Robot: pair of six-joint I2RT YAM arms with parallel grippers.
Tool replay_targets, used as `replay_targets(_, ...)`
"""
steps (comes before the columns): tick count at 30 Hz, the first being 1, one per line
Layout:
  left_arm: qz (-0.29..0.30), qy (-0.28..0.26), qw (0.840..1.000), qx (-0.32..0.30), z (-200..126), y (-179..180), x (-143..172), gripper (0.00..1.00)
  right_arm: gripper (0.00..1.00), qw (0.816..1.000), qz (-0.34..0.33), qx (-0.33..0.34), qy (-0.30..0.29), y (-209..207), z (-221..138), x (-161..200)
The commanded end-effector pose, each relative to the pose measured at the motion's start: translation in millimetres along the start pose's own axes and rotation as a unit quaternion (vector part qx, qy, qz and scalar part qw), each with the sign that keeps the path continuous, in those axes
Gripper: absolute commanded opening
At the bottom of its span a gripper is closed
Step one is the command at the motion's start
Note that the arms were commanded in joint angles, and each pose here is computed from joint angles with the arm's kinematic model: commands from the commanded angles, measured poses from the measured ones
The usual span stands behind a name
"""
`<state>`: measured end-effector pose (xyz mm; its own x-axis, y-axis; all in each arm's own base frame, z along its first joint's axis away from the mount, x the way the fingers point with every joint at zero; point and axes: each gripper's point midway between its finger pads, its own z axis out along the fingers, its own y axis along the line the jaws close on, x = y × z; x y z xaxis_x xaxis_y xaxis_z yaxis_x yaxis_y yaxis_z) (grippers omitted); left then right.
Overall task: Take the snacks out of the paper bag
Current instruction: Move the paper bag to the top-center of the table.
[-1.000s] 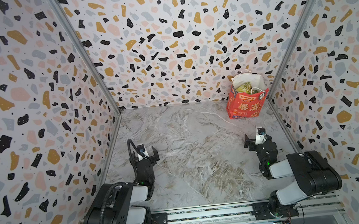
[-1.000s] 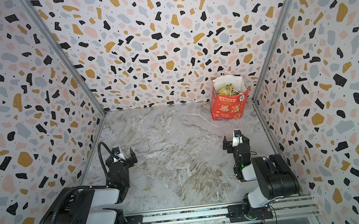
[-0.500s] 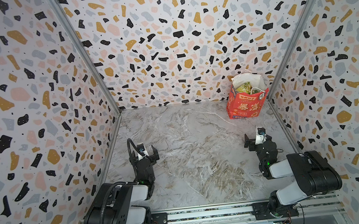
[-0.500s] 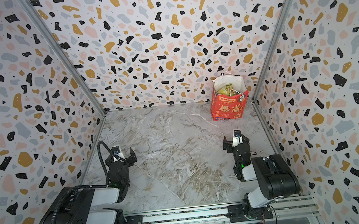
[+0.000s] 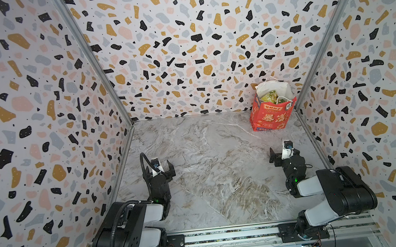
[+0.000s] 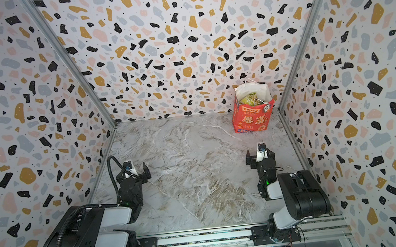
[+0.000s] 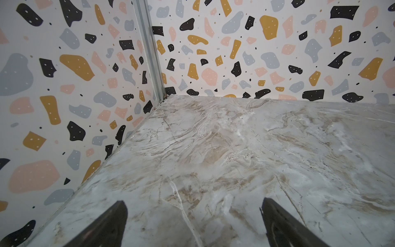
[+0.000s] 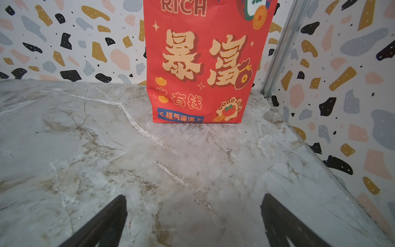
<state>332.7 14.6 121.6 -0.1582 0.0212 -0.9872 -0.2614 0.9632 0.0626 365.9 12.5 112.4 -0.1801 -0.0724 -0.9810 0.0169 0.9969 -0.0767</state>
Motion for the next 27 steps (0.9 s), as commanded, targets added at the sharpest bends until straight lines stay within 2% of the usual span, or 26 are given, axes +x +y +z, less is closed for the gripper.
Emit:
replay_targets(1, -0.018, -0.031, 0.999, -0.002, 0.6, 1.8, -17.9, 0.94, 0.99, 1.000, -0.009, -0.004, -0.022, 4.2, -3.1, -12.1)
replay_targets(3, 0.006, -0.030, 0.999, 0.025, 0.4, -10.0, -27.4, 0.92, 0.99, 0.999, -0.017, 0.014, -0.045, 4.5, -12.7, -19.2)
replay_targets(5, 0.010, -0.026, 0.999, 0.017, -1.7, -9.9, -43.5, 0.91, 0.99, 0.996, -0.018, 0.037, -0.079, -0.6, -24.3, -36.4)
replay_targets(6, 0.000, -0.040, 0.999, 0.013, -6.6, -7.6, -57.7, 0.90, 0.99, 0.996, -0.028, 0.050, -0.068, 0.9, -25.5, -44.0)
replay_targets(7, -0.033, -0.066, 0.997, 0.019, -13.9, -5.8, -75.3, 0.90, 0.99, 0.996, -0.030, 0.045, -0.067, 5.0, -25.1, -59.4)
replay_targets(9, -0.093, -0.130, 0.986, 0.056, -32.9, -8.2, -119.2, 0.91, 0.99, 0.995, 0.064, 0.036, -0.073, -2.3, -27.4, -93.6)
replay_targets(12, -0.150, -0.154, 0.973, 0.087, -38.7, -14.7, -168.6, 0.89, 0.99, 0.971, 0.213, -0.020, -0.107, -17.2, -30.4, -126.4)
replay_targets(13, -0.158, -0.152, 0.971, 0.099, -35.1, -20.6, -184.6, 0.87, 0.99, 0.962, 0.244, -0.052, -0.113, -18.2, -30.2, -135.5)
replay_targets(15, -0.175, -0.144, 0.966, 0.127, -25.6, -36.2, -210.2, 0.84, 0.97, 0.956, 0.244, -0.106, -0.119, -9.7, -26.6, -158.5)
replay_targets(18, -0.192, -0.126, 0.959, 0.167, -4.7, -67.8, -239.3, 0.77, 0.68, 0.965, 0.234, -0.106, -0.059, -6.5, 0.3, -187.3)
replay_targets(20, -0.184, -0.102, 0.958, 0.194, 11.9, -97.0, -251.7, 0.69, 0.53, 0.967, 0.231, -0.105, -0.022, -8.5, 24.0, -204.2)
replay_targets(22, -0.176, -0.080, 0.957, 0.216, 23.9, -126.2, -257.9, 0.63, 0.43, 0.969, 0.221, -0.108, 0.000, -11.7, 42.4, -221.2)
replay_targets(23, -0.168, -0.075, 0.955, 0.232, 26.7, -144.4, -261.0, 0.54, 0.39, 0.971, 0.215, -0.099, 0.007, -17.1, 50.5, -227.3)
replay_targets(26, -0.131, -0.048, 0.951, 0.277, 30.8, -196.8, -261.0, 0.40, 0.33, 0.975, 0.208, -0.081, 0.003, -38.5, 63.0, -249.7)
replay_targets(27, -0.123, -0.040, 0.949, 0.286, 31.6, -210.3, -260.4, 0.39, 0.29, 0.975, 0.209, -0.079, 0.000, -45.8, 65.9, -256.6)
